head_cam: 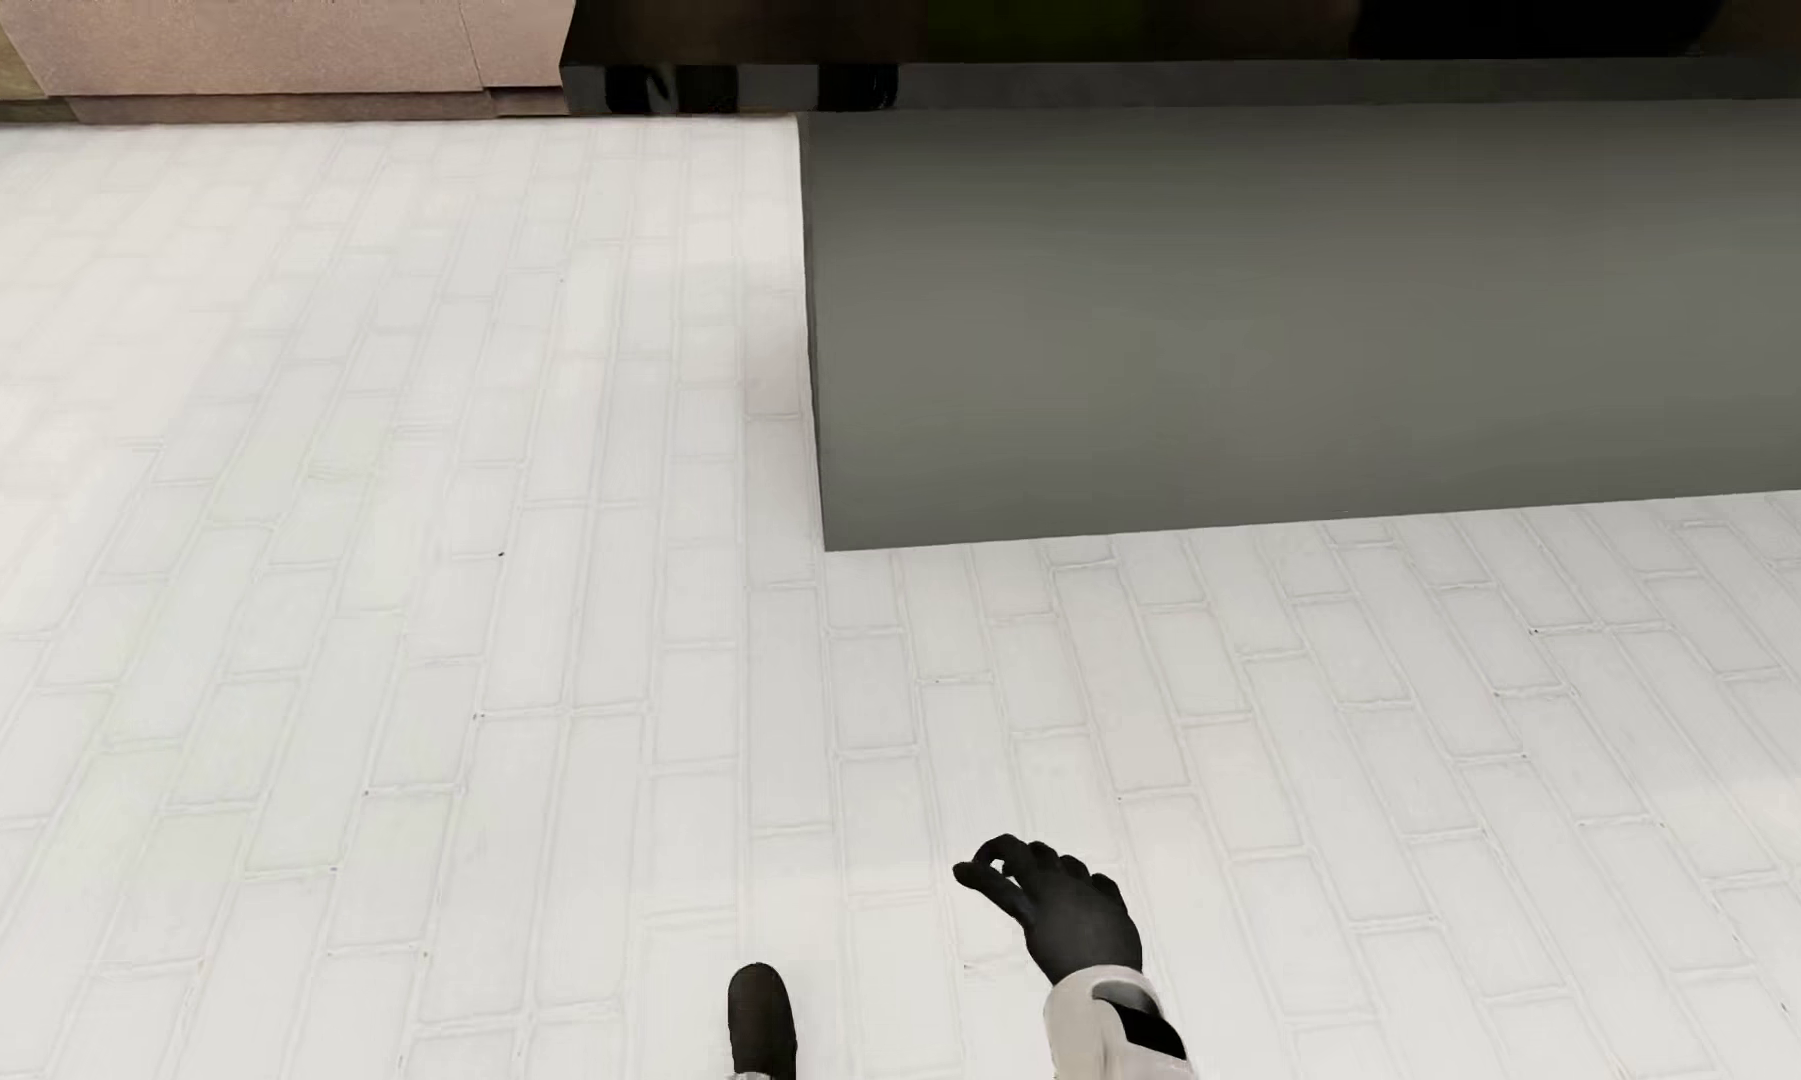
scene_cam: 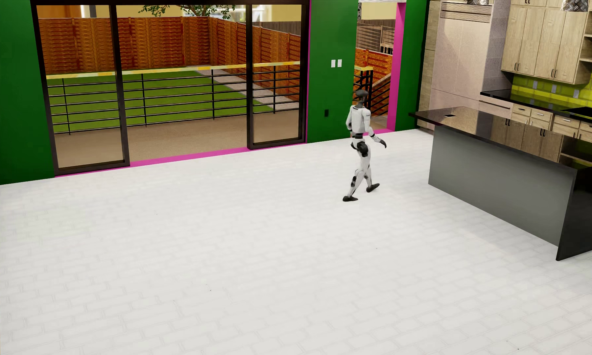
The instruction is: Walk towards the counter
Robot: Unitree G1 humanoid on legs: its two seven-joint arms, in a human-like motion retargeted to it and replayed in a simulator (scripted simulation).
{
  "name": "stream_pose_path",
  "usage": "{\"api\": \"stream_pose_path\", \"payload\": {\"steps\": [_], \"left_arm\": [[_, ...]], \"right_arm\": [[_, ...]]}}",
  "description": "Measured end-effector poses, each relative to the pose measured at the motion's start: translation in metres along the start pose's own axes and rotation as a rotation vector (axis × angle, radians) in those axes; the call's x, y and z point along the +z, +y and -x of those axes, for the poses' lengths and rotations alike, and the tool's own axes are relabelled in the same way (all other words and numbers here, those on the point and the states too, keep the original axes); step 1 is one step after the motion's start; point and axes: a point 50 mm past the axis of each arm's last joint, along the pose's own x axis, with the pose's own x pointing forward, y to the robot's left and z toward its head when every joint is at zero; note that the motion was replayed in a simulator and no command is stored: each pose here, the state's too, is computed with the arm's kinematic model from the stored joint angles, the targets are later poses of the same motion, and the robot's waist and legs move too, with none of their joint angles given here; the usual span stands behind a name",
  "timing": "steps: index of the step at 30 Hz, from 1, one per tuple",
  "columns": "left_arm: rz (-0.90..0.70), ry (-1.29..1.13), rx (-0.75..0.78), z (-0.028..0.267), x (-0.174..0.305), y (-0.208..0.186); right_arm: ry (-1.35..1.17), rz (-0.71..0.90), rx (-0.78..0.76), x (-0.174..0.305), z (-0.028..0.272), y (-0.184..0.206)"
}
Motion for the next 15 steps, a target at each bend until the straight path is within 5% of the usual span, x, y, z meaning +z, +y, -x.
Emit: {"api": "stream_pose_path", "payload": {"steps": [4,10,15], "left_arm": [[0.038,0.021,-0.014,0.0,0.004,-0.008],[0.084,-0.029,-0.018,-0.004,0.03,-0.012],[0.066,-0.096,0.045,-0.014,0.053,0.002]], "right_arm": [[0.085,0.015,0.074,-0.016,0.013,0.019],[0.237,0.222,0.418,-0.075,0.053,0.052],[0.447,0.04,0.251,-0.111,0.072,0.033]]}}
